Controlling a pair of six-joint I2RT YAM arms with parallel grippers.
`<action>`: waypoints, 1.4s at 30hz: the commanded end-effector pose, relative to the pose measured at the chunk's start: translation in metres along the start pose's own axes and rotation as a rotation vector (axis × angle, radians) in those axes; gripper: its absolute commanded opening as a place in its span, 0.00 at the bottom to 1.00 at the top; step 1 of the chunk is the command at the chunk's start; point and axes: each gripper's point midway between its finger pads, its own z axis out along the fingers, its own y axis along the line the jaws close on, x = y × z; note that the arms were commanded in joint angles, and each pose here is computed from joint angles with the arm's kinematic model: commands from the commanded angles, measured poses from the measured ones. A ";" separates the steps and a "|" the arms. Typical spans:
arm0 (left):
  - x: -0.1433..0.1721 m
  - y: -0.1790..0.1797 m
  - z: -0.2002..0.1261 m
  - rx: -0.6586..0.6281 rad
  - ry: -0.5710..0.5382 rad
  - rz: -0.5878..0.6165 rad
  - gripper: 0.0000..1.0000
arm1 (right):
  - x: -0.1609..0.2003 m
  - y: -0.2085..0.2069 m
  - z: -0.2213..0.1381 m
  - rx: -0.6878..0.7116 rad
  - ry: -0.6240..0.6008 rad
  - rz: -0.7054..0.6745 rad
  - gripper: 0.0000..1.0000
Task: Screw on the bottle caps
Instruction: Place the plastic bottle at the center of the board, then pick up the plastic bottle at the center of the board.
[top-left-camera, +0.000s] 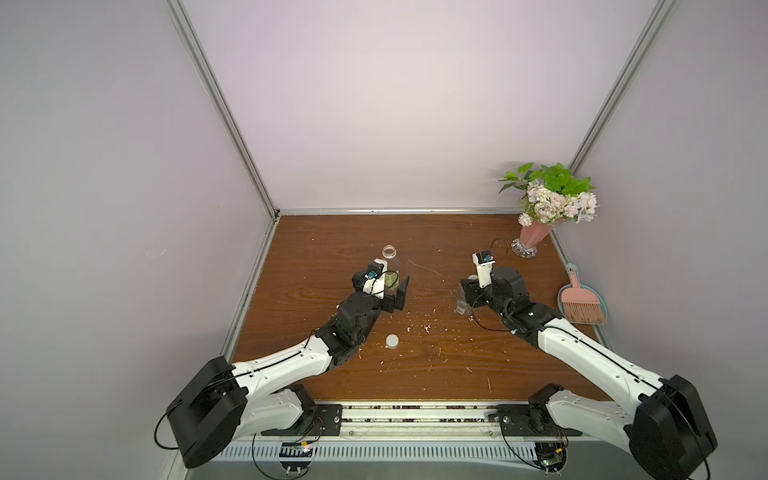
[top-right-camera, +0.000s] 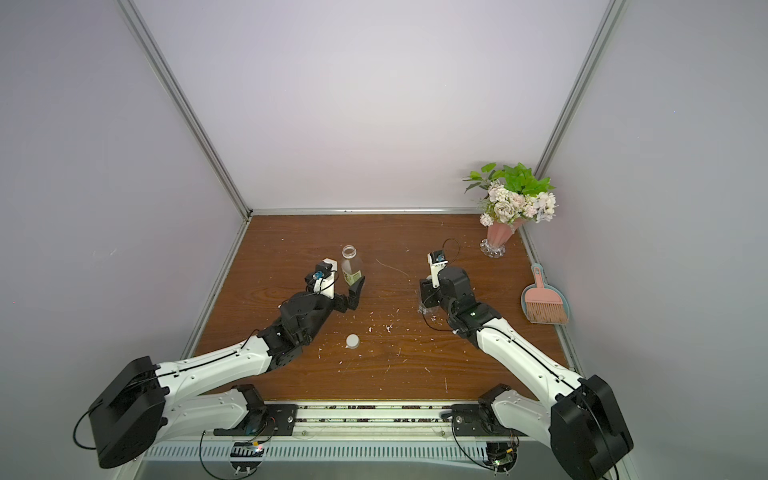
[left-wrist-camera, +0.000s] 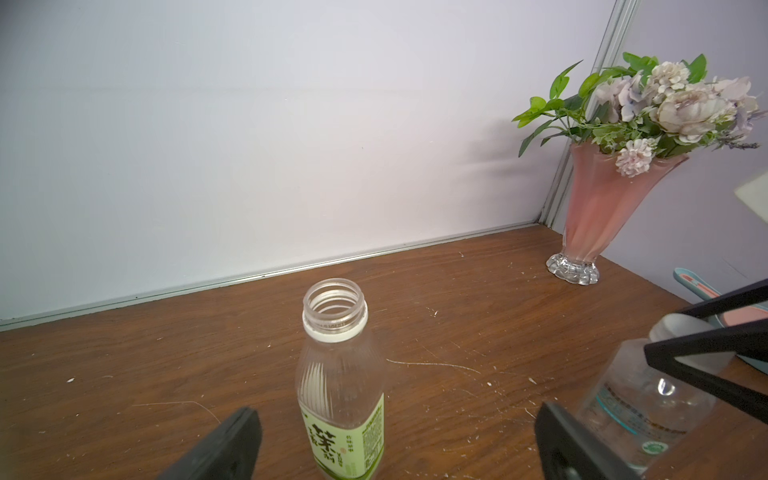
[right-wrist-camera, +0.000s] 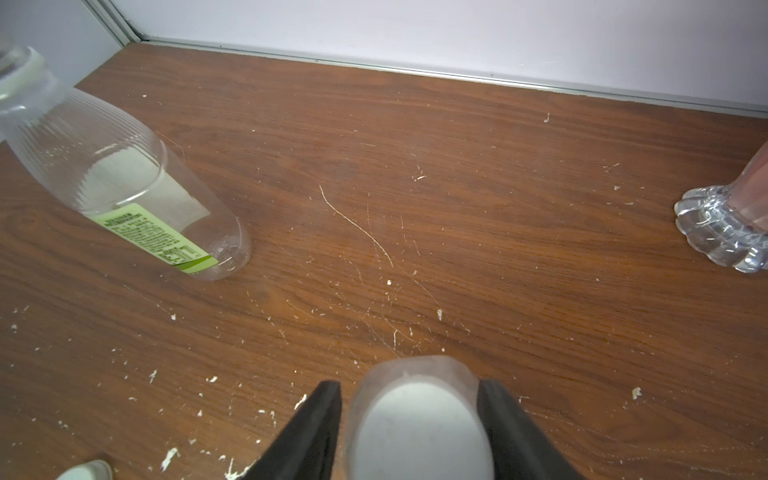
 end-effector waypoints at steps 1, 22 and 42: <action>0.001 0.006 0.000 -0.021 -0.007 0.010 0.99 | -0.019 0.001 -0.009 -0.002 -0.056 0.017 0.65; -0.041 0.056 -0.019 -0.131 -0.071 -0.066 0.99 | -0.109 0.002 -0.066 -0.005 -0.218 -0.060 0.87; -0.039 0.115 -0.039 -0.306 -0.059 -0.170 0.99 | -0.125 0.141 0.013 -0.472 -0.086 -0.234 0.99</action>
